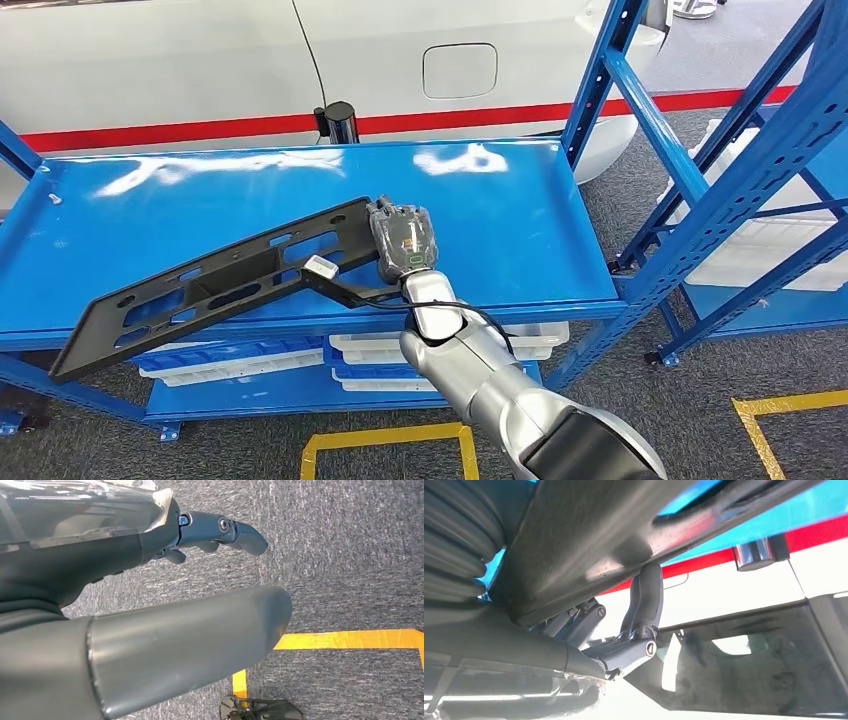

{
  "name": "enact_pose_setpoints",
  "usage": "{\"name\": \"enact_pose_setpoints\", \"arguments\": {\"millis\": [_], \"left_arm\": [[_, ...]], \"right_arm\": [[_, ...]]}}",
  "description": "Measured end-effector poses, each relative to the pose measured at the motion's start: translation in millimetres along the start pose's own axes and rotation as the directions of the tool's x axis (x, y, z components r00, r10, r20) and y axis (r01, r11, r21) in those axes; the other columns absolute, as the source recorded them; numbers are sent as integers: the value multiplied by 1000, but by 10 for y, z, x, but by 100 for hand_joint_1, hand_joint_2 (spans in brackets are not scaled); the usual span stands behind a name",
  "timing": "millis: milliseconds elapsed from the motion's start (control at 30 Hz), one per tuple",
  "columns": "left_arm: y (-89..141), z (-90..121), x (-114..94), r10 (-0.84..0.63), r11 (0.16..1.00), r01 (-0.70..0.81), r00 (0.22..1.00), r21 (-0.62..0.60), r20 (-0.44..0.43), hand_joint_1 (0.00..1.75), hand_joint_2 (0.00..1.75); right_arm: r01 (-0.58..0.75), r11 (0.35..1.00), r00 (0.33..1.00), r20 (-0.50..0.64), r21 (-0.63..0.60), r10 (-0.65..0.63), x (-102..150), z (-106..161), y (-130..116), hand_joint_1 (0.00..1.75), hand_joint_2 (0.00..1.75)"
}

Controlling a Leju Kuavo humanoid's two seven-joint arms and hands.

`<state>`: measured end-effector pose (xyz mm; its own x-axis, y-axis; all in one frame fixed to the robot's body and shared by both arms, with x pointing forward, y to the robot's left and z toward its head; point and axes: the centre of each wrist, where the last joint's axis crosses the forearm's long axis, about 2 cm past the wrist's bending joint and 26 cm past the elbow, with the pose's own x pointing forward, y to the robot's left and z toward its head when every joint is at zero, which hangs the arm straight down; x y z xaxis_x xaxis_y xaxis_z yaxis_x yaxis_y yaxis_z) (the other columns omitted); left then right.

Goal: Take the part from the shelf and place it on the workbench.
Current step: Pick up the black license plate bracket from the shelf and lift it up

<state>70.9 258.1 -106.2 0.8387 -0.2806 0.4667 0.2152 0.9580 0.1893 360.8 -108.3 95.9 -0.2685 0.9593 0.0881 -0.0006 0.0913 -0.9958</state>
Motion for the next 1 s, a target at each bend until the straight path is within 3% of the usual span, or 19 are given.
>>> {"name": "enact_pose_setpoints", "arguments": {"millis": [33,167,367,667,767,900,1000], "left_arm": [[-1,2,-4,1,1000,-1,1000,0,-1,0,175],[-2,10,-28,8,1000,-8,1000,9,-7,0,175],[-9,32,-88,31,999,-30,999,25,-21,0,175],[-3,38,-108,63,997,-62,998,40,-22,0,175],[4,39,-112,59,996,-57,998,67,-25,0,175],[12,41,-117,60,994,-55,997,92,-42,0,175],[14,42,-121,68,994,-63,996,90,-57,0,175]], "right_arm": [[28,1000,1000,4,-12,-28,8,-10,-16,175,175],[220,971,974,72,-97,-213,81,-83,-140,175,175],[484,844,874,168,-229,-456,242,-247,-461,175,175],[719,660,691,330,-218,-643,405,-360,-791,175,175],[817,564,565,371,-124,-737,462,-357,-863,175,175],[925,371,312,388,85,-867,543,-318,-958,175,175],[949,255,166,392,187,-905,567,-280,-1015,175,175]]}}
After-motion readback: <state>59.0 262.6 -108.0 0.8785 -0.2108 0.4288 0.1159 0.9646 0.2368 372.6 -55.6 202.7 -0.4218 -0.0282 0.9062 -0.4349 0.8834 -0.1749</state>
